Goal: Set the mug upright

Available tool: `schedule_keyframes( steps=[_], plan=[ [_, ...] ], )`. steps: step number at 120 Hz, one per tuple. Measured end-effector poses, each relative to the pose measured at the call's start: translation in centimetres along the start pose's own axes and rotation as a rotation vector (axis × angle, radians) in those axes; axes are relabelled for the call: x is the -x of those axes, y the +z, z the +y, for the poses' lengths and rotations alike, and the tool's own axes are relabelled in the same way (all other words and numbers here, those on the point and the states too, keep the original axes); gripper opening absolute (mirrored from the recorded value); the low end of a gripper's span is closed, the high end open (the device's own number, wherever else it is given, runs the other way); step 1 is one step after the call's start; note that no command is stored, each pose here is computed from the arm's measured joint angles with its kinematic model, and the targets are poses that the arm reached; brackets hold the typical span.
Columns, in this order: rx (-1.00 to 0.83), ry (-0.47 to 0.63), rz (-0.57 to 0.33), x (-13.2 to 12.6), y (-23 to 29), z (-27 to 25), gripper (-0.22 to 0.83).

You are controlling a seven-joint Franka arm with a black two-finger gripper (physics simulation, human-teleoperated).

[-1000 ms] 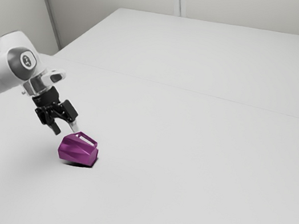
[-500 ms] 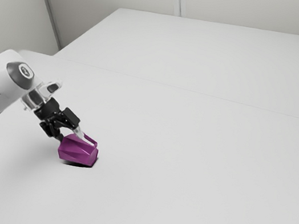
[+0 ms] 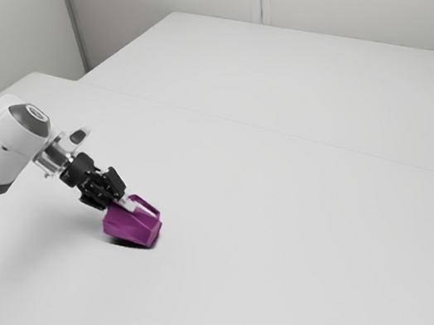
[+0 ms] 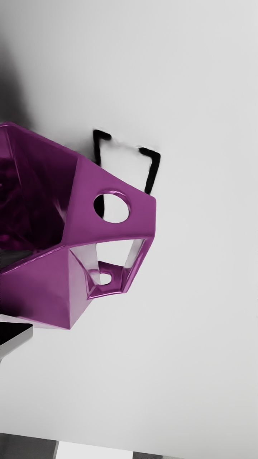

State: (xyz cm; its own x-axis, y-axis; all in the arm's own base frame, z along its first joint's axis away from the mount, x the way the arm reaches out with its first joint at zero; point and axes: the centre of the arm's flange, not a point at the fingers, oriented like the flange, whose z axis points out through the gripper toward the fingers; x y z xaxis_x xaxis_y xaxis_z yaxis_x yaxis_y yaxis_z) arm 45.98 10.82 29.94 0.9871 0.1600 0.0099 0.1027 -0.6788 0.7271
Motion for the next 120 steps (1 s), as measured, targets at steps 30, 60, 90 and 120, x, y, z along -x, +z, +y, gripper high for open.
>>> schedule_keyframes(
  steps=[30,60,90,120],
  plan=[
    [-0.024,0.111,0.036,-0.4,-1.7,3.3,-0.12],
    [-0.139,0.377,-0.036,-2.0,-2.3,13.2,-0.15],
    [-0.433,0.557,-0.224,-3.1,-2.2,21.7,-0.17],
    [-0.710,0.576,-0.264,-0.9,0.5,25.1,-0.17]
  ],
)
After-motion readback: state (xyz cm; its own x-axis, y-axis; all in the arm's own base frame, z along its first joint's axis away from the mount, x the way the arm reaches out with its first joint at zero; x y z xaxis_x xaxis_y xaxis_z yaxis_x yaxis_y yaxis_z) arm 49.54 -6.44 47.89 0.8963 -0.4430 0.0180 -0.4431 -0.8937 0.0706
